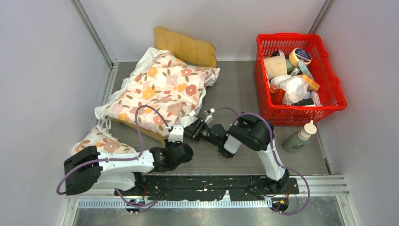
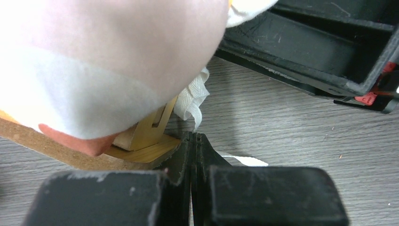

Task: Set up the pet bed
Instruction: Tie the ropes to the bed frame.

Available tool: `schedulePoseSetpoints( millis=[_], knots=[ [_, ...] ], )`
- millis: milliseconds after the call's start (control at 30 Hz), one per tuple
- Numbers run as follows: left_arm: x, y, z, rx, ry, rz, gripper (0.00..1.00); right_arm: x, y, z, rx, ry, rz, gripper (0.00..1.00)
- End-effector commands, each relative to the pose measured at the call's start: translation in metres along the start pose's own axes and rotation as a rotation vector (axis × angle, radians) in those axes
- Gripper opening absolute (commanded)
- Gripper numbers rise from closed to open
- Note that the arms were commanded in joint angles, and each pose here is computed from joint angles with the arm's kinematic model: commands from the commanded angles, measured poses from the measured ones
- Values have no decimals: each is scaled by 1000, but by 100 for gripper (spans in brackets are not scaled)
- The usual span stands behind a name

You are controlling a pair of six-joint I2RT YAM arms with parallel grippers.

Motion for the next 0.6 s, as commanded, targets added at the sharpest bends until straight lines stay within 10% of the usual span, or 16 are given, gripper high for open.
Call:
schedulePoseSetpoints(
  millis=[0,367,567],
  knots=[
    [2,-1,5,-40,36,29,0,37,-2,-7,3,-9,176,40],
    [2,-1,6,-46,45,23,0,38,-4,-9,-18,-35,176,7],
    [9,5,3,-12,44,34,0,41,7,0,-72,9,165,6]
  ],
)
Point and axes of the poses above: each gripper's point midway between its finger pads, its own y axis back along the fingers, its own x axis along the line the jaws close on, z = x × y, the point moved 8 cm from there along y, back along the fingers, and after that the axes turned 9 degrees about -y, right-handed, at the moved point
